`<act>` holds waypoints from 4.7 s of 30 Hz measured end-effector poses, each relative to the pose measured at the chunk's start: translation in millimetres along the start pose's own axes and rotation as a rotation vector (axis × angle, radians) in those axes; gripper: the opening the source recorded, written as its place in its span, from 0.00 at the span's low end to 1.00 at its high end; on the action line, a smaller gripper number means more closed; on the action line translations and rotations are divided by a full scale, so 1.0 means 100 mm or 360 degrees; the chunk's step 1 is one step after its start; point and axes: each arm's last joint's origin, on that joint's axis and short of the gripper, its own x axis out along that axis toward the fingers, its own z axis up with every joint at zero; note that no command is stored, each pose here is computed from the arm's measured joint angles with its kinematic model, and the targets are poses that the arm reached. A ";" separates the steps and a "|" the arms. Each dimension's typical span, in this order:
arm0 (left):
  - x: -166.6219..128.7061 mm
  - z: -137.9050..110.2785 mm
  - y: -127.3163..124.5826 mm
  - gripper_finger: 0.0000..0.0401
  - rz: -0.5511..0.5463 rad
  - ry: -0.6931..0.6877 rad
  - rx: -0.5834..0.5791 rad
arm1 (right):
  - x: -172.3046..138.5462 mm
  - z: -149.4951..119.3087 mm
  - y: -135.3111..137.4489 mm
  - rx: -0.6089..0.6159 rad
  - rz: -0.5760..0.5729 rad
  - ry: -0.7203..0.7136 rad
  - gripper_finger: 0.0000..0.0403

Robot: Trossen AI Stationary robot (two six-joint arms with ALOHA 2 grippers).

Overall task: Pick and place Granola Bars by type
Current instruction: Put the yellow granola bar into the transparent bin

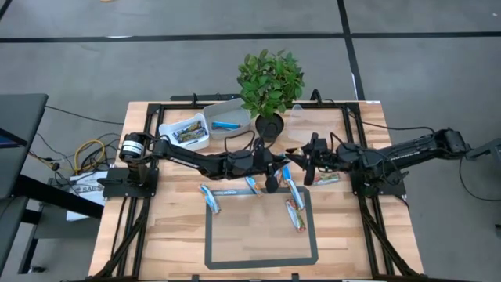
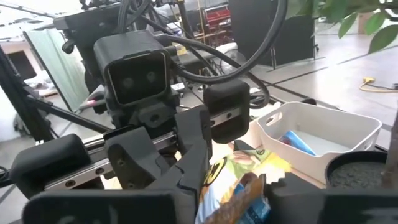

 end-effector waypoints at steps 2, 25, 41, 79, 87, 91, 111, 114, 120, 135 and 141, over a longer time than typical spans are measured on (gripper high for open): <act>0.00 0.00 0.00 0.11 0.0012 0.0006 0.0001 | 0.00 -0.01 -0.02 -0.0003 -0.0014 0.0011 0.14; 0.04 -0.14 0.25 0.61 0.0208 0.0243 0.0082 | 0.01 -0.12 -0.48 -0.0131 -0.0748 0.0220 0.14; -0.38 0.00 0.40 0.53 0.0156 0.0472 0.0374 | -0.12 -0.13 -1.10 -0.0171 -0.1504 0.0337 0.15; -1.21 -0.13 1.29 0.52 0.0832 0.0486 0.0501 | -0.15 -0.28 -1.14 0.0146 -0.1192 0.0587 0.57; -1.20 -0.12 1.28 0.52 0.0736 0.0627 0.0548 | -0.12 -0.29 -1.08 0.0281 -0.0929 0.0634 0.56; -1.17 0.00 1.28 0.52 0.0654 0.0677 0.0546 | -0.07 -0.17 -1.06 0.0285 -0.0829 0.0598 0.56; -1.20 -0.06 0.89 0.52 -0.0174 0.0832 0.0929 | 0.04 0.01 -0.79 -0.0019 -0.0223 0.0684 0.56; -1.25 -0.11 0.74 0.52 -0.0247 0.0893 0.0880 | 0.06 -0.01 -0.68 -0.0088 -0.0245 0.0682 0.56; -1.31 -0.22 0.49 0.52 -0.0394 0.0981 0.1024 | 0.05 -0.07 -0.43 -0.0104 -0.0177 0.0723 0.56; -0.80 -0.74 0.25 0.52 -0.0473 0.1134 0.1512 | -0.01 -0.14 -0.04 -0.0164 -0.0105 0.0703 0.56; -0.54 -0.80 0.16 0.52 -0.0601 0.1262 0.1601 | -0.02 -0.14 -0.02 -0.0159 -0.0106 0.0697 0.56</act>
